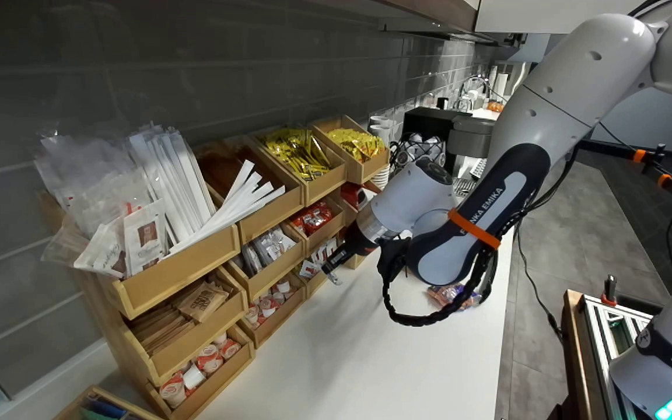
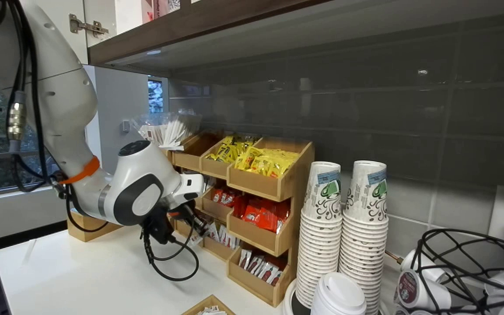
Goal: Put the tomato sauce pack that is on the counter, next to the others
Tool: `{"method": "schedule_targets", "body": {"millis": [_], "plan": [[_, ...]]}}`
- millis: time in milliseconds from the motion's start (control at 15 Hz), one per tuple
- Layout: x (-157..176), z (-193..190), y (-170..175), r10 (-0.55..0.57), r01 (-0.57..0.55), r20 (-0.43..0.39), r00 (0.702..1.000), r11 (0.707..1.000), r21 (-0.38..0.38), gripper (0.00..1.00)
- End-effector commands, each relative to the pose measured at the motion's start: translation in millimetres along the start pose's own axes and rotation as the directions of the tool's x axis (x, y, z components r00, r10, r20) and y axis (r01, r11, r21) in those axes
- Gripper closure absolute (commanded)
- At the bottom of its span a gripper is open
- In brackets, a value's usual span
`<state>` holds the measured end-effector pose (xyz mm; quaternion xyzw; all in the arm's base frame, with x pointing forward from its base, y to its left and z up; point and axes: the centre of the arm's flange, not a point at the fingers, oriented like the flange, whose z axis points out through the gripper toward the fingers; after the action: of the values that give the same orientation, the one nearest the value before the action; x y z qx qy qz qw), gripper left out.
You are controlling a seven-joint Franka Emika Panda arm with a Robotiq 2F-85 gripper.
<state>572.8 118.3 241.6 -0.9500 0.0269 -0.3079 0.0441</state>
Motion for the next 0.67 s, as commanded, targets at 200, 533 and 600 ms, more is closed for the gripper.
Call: {"method": "schedule_targets", "body": {"millis": [200, 533, 600], "plan": [[5, 28, -7, 0.021, -0.021, -0.058, 0.998, 1.000, 0.002, 1.00], [10, 34, -15, 0.010, -0.007, -0.117, 0.993, 1.000, 0.022, 1.00], [11, 35, -16, 0.009, -0.006, -0.126, 0.992, 1.000, 0.024, 1.00]]}}
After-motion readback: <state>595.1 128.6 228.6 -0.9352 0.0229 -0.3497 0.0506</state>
